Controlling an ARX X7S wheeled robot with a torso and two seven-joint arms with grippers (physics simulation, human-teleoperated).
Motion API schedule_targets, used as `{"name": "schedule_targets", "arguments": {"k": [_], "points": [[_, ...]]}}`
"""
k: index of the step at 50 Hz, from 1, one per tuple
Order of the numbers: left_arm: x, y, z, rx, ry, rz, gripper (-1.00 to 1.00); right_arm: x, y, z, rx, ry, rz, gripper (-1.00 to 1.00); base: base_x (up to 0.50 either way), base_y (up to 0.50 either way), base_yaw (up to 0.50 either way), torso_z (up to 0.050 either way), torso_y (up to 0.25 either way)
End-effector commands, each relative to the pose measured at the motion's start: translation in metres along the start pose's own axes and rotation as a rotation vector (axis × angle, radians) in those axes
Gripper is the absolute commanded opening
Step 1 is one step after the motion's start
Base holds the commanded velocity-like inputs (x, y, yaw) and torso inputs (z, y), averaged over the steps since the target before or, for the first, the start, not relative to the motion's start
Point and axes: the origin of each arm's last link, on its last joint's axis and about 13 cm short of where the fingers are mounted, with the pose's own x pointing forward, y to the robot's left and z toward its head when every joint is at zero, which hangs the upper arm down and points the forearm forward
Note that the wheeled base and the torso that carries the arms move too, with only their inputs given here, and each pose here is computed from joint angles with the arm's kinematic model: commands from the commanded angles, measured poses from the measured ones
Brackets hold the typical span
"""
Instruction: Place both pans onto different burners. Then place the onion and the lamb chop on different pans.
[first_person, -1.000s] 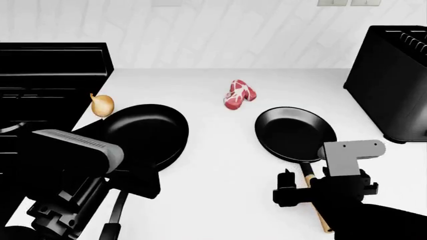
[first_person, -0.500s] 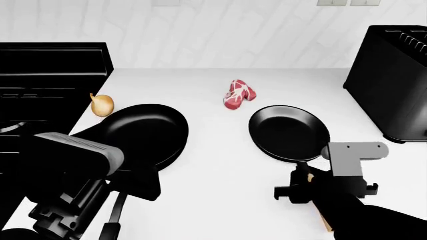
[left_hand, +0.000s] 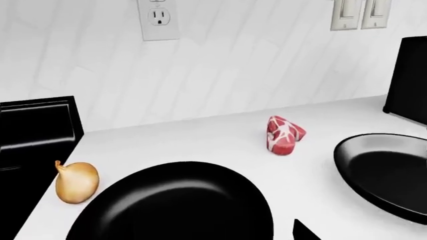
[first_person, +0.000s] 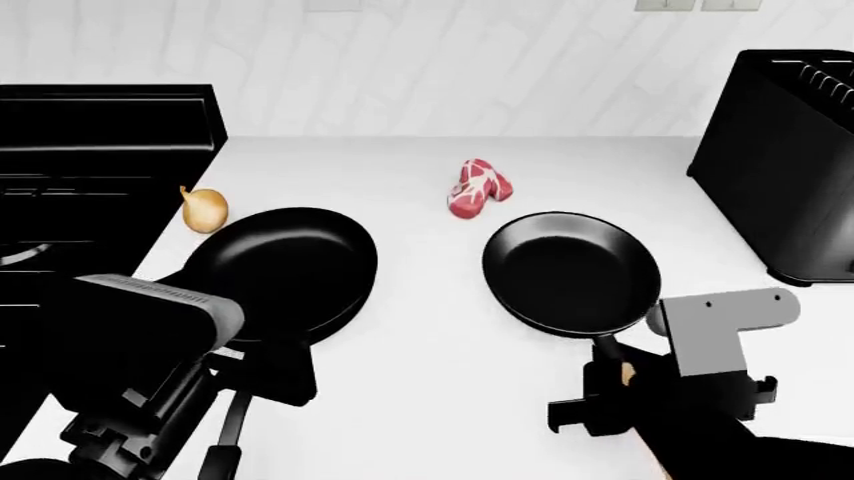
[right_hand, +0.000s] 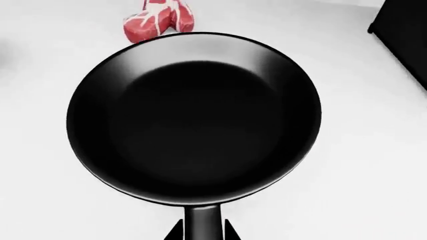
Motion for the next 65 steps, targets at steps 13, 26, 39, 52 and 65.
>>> {"name": "schedule_targets", "arguments": {"k": [13, 26, 39, 52, 65], "points": [[0.0, 0.004, -0.007, -0.13, 0.211, 0.024, 1.0, -0.04, -0.008, 0.032, -0.022, -0.233, -0.101, -1.0, 0.0, 0.0, 0.0, 0.002, 0.004], [-0.015, 0.004, -0.011, -0.163, 0.372, 0.083, 1.0, -0.025, -0.008, 0.026, -0.009, -0.202, -0.089, -1.0, 0.0, 0.0, 0.0, 0.002, 0.004], [-0.02, 0.005, -0.015, -0.108, 0.382, 0.146, 1.0, -0.019, -0.006, 0.023, -0.007, -0.191, -0.081, -1.0, 0.0, 0.0, 0.0, 0.002, 0.004], [-0.012, 0.001, -0.015, -0.103, 0.426, 0.14, 1.0, -0.016, -0.008, 0.019, 0.006, -0.184, -0.078, -1.0, 0.0, 0.0, 0.0, 0.002, 0.005], [0.0, -0.01, -0.012, -0.091, 0.448, 0.181, 1.0, -0.011, -0.013, 0.014, 0.021, -0.183, -0.077, -1.0, 0.0, 0.0, 0.0, 0.002, 0.004]]}}
